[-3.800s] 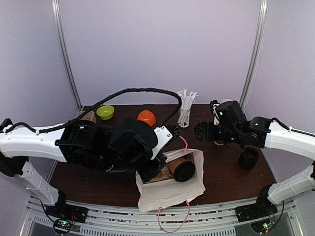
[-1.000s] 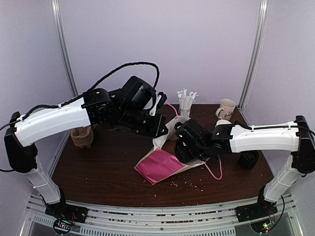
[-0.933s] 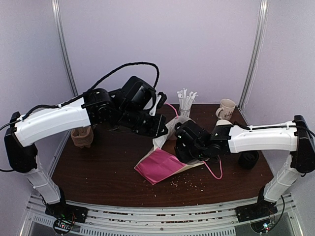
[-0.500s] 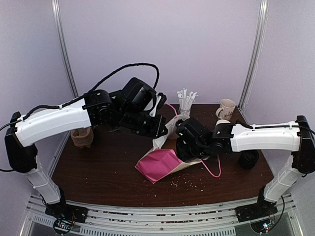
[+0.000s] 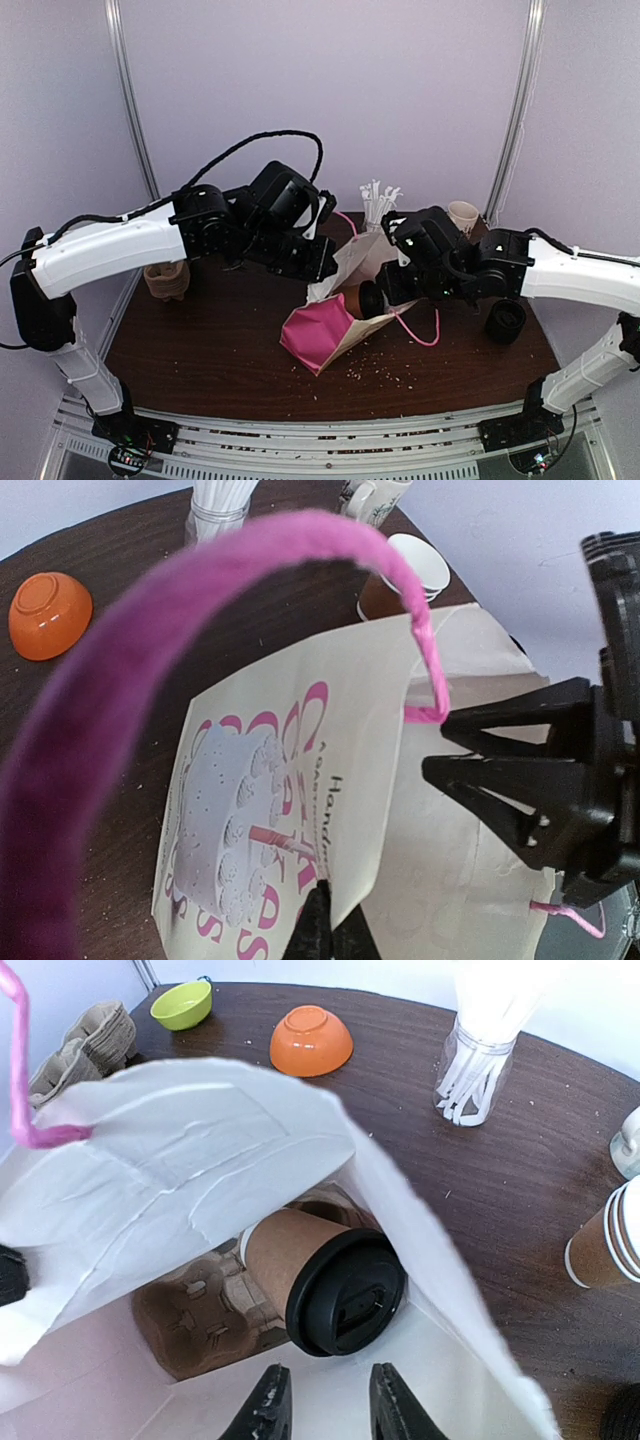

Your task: Pack the takeout coffee

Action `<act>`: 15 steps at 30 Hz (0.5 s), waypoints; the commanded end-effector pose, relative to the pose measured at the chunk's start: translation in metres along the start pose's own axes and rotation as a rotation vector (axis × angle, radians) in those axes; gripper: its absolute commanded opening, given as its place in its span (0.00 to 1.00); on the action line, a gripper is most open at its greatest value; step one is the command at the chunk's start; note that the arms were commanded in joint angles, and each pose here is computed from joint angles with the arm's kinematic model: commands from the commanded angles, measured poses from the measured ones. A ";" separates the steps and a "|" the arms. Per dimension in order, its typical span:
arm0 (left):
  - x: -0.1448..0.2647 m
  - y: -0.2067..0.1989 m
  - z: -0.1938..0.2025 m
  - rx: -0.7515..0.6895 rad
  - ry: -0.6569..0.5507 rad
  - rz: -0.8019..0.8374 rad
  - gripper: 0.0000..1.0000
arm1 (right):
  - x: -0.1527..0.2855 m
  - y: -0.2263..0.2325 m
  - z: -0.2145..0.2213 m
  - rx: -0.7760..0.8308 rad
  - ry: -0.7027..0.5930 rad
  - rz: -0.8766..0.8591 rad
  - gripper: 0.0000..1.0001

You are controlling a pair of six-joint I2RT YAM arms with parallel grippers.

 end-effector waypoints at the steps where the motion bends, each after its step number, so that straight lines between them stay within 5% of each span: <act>1: -0.009 0.003 0.006 -0.009 0.011 -0.029 0.00 | 0.023 -0.007 -0.012 -0.022 -0.036 0.010 0.29; 9: -0.009 0.006 0.008 -0.011 0.013 -0.040 0.00 | 0.045 -0.014 -0.022 -0.061 -0.114 -0.026 0.29; 15: 0.013 0.010 -0.009 -0.061 -0.055 -0.141 0.00 | 0.066 -0.020 -0.031 -0.125 -0.228 -0.092 0.50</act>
Point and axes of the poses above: each gripper's point midway between its finger pads, its own x axis back along the fingers, its own y axis along the line the jaws close on, z = x × y, the point moved 8 cm from there along x, back along the fingers, and after that the axes turned 2 degrees about -x, right-handed, at the moved point
